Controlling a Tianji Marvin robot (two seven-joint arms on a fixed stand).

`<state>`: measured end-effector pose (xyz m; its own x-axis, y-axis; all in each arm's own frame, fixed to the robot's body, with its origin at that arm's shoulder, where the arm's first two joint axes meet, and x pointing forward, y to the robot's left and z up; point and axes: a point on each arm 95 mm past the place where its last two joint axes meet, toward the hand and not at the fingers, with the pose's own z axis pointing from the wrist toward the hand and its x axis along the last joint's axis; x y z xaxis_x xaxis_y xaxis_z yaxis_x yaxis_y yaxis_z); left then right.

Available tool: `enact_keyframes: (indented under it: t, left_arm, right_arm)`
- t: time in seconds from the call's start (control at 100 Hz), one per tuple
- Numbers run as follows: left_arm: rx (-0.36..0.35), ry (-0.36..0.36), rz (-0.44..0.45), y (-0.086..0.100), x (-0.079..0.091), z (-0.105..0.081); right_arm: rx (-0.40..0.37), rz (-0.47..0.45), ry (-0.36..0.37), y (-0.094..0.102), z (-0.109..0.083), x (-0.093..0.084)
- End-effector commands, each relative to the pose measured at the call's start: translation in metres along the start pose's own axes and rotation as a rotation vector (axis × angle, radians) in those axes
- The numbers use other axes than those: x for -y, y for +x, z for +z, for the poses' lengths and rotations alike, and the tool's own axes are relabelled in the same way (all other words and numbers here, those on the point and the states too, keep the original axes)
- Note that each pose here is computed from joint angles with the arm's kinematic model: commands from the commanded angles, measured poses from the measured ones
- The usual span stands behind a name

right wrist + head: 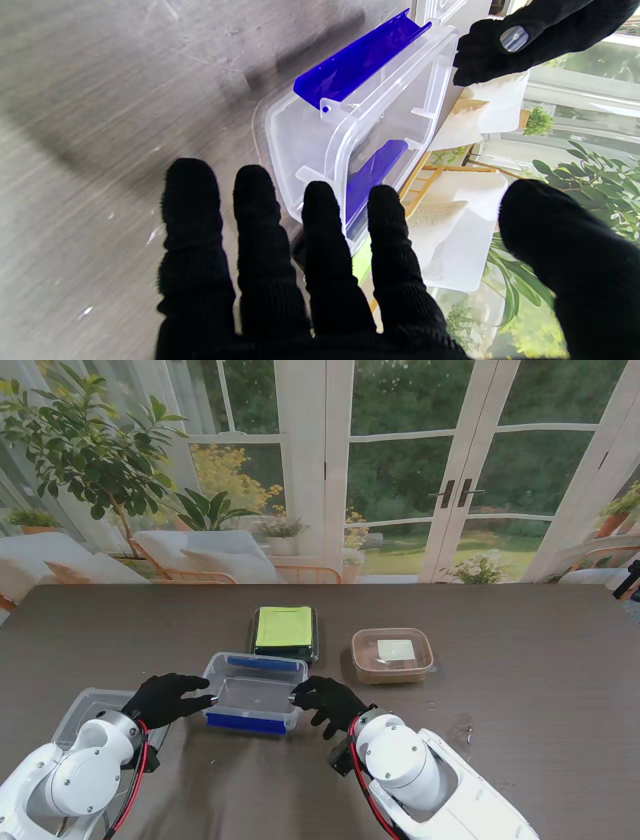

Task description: Pair container bodies with their lids

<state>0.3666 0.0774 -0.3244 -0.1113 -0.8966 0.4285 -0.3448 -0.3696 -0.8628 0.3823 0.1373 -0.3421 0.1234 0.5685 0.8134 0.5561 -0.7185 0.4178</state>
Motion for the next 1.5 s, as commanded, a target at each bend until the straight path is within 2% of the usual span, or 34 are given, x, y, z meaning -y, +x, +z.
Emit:
enact_keyframes:
  t: [0.0,0.16,0.37,0.6,0.8,1.11,1.49]
  left_arm:
    - [-0.007,0.004,0.000,0.002,0.001,-0.005]
    - [0.008,0.047,0.038,-0.001,0.005,-0.021]
    - [0.090,0.057,0.081,-0.016,-0.003,-0.049]
    - [0.189,0.038,0.103,-0.035,-0.024,-0.068]
    - [0.252,-0.023,0.091,-0.043,-0.040,-0.073]
    - [0.287,-0.125,0.080,-0.041,-0.058,-0.076]
    - [0.292,-0.235,0.141,-0.018,-0.062,-0.096]
  right_arm:
    - [-0.018,-0.001,0.011,0.006,-0.002,0.003]
    - [-0.037,-0.018,-0.025,0.010,-0.008,-0.004]
    - [-0.066,-0.015,-0.065,0.011,-0.021,-0.014]
    - [-0.107,0.004,-0.079,0.007,-0.040,-0.022]
    - [-0.131,0.021,-0.085,0.005,-0.052,-0.028]
    - [-0.138,0.037,-0.089,0.002,-0.057,-0.034]
    - [-0.125,0.050,-0.095,-0.001,-0.050,-0.038]
